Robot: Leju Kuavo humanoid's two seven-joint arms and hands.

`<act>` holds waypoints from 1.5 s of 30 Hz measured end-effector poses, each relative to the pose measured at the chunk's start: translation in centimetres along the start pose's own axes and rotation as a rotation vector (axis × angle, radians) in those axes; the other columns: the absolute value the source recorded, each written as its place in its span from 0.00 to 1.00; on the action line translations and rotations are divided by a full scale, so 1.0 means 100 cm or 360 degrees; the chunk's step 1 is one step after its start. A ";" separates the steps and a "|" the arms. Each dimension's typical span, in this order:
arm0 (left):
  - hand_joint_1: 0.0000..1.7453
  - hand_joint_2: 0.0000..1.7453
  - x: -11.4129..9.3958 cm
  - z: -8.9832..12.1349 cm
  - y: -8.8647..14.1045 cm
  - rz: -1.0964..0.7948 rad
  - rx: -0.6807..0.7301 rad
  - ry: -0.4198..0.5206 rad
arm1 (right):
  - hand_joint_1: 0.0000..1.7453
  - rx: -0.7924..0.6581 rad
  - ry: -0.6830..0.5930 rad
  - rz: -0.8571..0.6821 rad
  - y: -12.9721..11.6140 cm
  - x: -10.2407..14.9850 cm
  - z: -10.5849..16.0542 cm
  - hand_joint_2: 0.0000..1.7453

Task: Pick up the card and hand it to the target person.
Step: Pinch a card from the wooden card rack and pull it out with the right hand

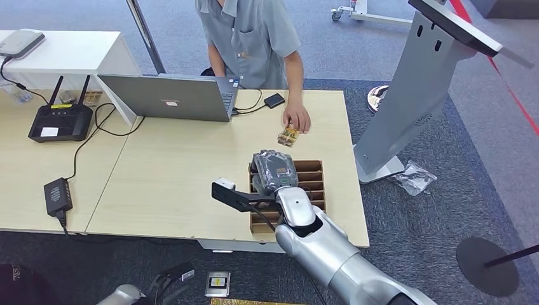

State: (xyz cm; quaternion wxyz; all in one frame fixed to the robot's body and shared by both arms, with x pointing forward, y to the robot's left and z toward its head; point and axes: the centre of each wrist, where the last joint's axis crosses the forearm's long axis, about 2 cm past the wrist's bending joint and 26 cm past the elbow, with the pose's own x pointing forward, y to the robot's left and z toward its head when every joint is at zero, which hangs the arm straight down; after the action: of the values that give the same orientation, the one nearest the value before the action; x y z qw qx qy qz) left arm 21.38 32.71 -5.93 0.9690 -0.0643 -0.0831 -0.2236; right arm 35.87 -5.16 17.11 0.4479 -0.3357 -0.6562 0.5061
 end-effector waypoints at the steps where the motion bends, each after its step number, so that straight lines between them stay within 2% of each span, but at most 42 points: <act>1: 0.00 0.00 0.000 0.000 0.000 0.0000 0.0000 -0.0001 | 0.54 0.0001 0.0002 0.0001 0.001 -0.001 0.000 1.00; 45: 0.00 0.00 -0.013 -0.003 -0.001 0.0049 -0.0004 0.0022 | 0.55 0.0107 -0.0002 -0.0010 0.011 0.003 0.003 1.00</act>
State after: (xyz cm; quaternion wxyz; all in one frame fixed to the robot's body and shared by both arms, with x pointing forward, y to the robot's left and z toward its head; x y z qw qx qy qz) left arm 20.20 33.16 -6.47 0.9728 -0.0652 -0.0752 -0.2092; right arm 35.41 -4.74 16.13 0.4601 -0.3182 -0.6401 0.5267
